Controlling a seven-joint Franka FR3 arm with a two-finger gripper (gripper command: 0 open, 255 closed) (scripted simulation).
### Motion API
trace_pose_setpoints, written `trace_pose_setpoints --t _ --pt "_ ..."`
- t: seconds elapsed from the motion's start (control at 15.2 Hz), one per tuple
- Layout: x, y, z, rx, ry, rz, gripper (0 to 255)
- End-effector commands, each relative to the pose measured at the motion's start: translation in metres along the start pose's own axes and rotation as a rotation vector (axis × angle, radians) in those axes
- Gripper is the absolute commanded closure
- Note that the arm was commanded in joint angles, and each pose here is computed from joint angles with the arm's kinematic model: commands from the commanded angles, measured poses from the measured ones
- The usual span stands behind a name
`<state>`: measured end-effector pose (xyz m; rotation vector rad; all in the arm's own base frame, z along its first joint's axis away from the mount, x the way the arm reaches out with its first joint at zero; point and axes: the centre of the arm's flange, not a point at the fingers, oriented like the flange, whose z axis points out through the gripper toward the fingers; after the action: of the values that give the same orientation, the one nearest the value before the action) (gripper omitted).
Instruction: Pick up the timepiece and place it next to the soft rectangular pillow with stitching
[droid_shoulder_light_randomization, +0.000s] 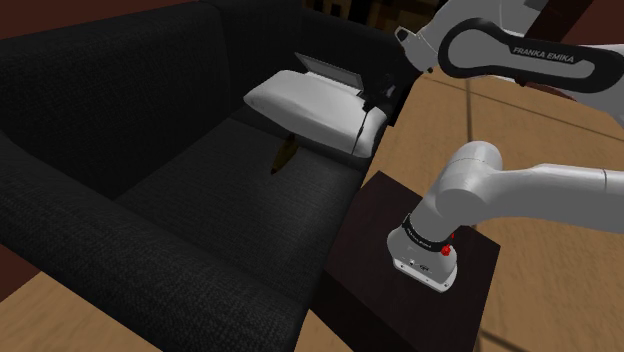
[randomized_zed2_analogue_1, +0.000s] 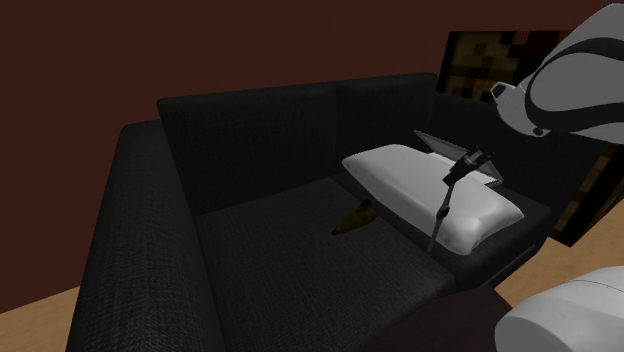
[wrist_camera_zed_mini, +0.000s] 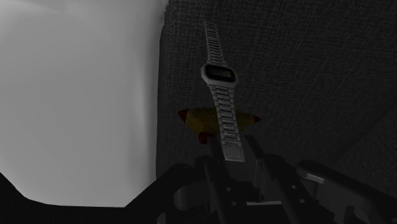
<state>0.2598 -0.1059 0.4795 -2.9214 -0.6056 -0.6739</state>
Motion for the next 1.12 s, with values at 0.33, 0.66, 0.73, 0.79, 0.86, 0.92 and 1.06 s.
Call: trace_pose_setpoints --t 0.33,0.66,0.73,0.79,0.86,0.92,1.06 --pt "-0.011 0.0 0.023 0.0 0.0 0.0 255" --pt "-0.011 0.0 0.023 0.0 0.0 0.0 255" --pt "-0.011 0.0 0.023 0.0 0.0 0.0 0" --pt "-0.011 0.0 0.023 0.0 0.0 0.0 0" --pt "-0.011 0.0 0.023 0.0 0.0 0.0 0" --pt "-0.011 0.0 0.023 0.0 0.0 0.0 0" --pt "-0.011 0.0 0.023 0.0 0.0 0.0 0"
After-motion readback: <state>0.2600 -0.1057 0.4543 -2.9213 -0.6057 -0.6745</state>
